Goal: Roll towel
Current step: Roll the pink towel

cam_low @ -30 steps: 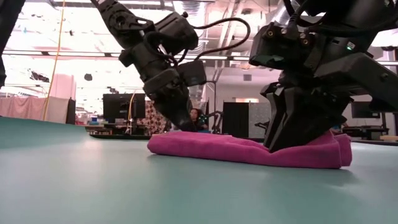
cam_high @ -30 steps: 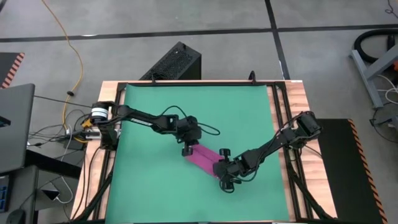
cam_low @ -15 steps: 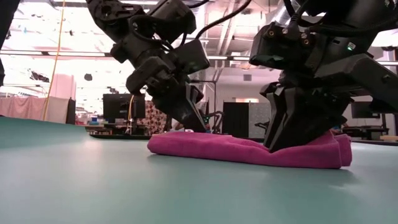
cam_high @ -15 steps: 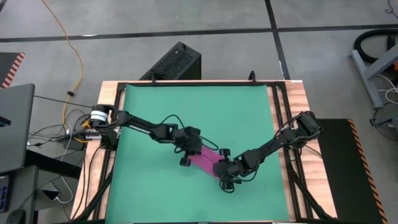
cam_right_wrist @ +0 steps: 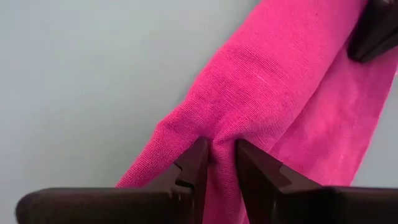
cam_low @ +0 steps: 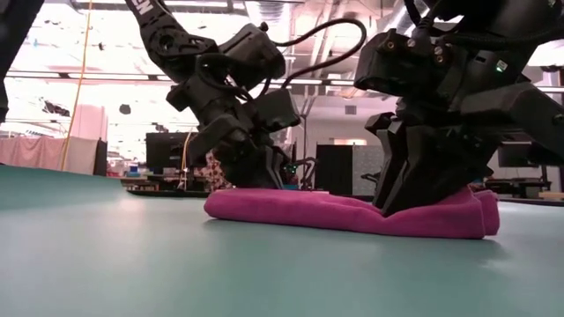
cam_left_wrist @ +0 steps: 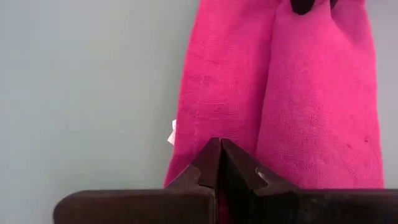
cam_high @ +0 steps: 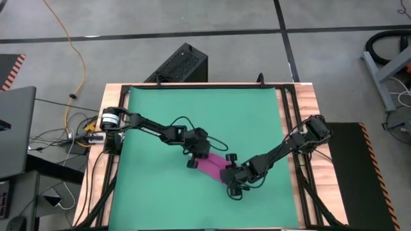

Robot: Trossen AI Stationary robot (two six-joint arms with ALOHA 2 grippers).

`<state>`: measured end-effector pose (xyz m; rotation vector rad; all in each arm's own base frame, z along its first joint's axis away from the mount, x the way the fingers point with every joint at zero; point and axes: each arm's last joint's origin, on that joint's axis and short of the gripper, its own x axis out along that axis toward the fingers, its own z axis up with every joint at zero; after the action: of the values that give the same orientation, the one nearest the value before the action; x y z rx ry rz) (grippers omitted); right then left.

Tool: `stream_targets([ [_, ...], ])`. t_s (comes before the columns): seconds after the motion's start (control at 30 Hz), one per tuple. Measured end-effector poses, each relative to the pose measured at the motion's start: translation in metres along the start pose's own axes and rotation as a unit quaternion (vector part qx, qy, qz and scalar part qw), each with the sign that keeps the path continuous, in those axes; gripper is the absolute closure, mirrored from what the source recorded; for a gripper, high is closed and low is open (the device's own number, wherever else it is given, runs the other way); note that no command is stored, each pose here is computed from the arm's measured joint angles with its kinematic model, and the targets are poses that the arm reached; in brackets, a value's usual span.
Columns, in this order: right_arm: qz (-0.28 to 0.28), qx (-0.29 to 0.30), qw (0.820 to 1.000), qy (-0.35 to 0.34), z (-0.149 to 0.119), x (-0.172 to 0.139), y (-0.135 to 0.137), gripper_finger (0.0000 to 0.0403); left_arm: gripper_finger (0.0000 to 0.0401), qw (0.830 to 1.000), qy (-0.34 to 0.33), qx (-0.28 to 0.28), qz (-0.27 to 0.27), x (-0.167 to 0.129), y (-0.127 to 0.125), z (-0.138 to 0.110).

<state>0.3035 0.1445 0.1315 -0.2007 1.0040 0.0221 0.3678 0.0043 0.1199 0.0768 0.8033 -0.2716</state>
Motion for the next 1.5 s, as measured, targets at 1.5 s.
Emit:
stream_targets([
  [1.5, 0.028, -0.001, 0.997, -0.067, 0.034, 0.022, -0.027, 0.0327, 0.0401, 0.997, 0.018, -0.068, -0.011, 0.0, -0.001, -0.004],
])
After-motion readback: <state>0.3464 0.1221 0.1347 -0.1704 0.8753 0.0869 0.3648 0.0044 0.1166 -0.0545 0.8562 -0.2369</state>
